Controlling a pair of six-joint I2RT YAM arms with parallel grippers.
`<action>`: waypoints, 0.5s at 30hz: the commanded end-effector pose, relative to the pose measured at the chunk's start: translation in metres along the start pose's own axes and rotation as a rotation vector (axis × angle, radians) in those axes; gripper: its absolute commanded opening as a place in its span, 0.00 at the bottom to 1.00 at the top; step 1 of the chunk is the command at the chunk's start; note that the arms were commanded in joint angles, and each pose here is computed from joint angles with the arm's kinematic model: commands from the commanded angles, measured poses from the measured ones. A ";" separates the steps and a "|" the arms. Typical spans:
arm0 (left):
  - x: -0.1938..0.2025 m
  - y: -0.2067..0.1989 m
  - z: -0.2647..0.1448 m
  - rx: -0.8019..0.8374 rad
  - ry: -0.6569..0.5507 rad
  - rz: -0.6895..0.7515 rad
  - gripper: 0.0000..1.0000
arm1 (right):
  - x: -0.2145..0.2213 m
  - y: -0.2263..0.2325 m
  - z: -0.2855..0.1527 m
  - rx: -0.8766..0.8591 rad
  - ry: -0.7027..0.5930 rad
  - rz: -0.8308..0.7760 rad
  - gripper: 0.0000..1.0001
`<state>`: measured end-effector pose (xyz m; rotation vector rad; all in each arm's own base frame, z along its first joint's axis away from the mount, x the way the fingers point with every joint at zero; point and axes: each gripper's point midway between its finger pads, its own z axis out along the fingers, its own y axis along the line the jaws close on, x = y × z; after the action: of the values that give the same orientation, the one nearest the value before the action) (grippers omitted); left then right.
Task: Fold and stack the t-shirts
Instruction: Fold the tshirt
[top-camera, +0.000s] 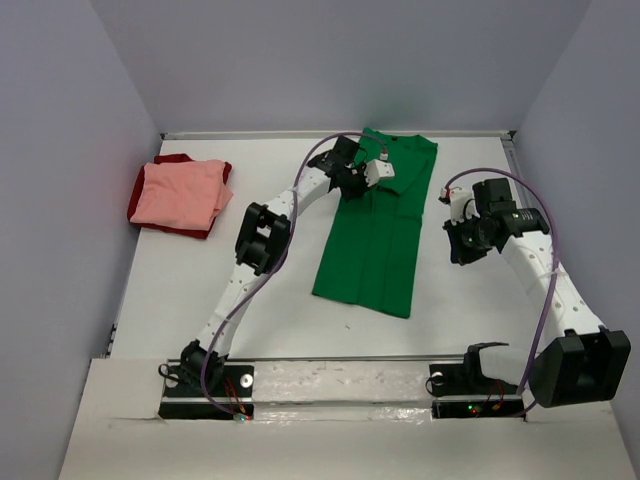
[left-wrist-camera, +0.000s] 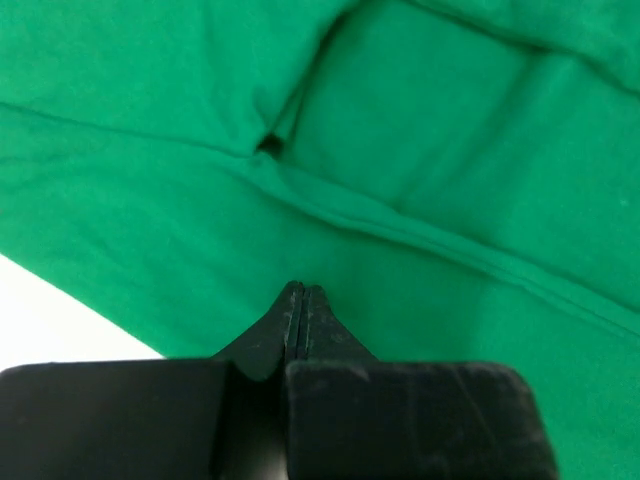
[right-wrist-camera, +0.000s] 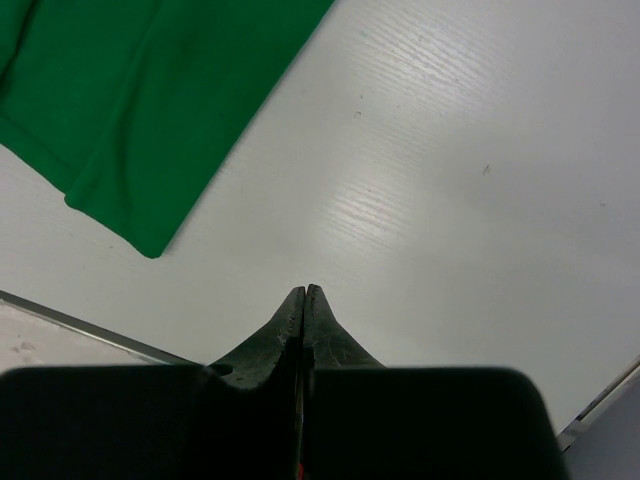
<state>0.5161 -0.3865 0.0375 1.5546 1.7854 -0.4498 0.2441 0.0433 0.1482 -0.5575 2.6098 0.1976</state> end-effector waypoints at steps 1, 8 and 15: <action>0.014 0.006 -0.006 -0.058 0.089 -0.024 0.00 | -0.007 0.001 -0.006 -0.011 -0.023 -0.009 0.00; 0.032 -0.001 -0.015 -0.064 0.179 -0.065 0.00 | -0.005 0.003 -0.005 -0.025 -0.016 -0.009 0.00; 0.043 -0.025 -0.034 0.018 0.242 -0.078 0.00 | -0.006 0.004 -0.006 -0.033 -0.020 -0.014 0.00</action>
<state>0.5179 -0.3758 0.0300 1.5407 1.8606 -0.3351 0.2409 0.0464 0.1466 -0.5692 2.6206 0.2271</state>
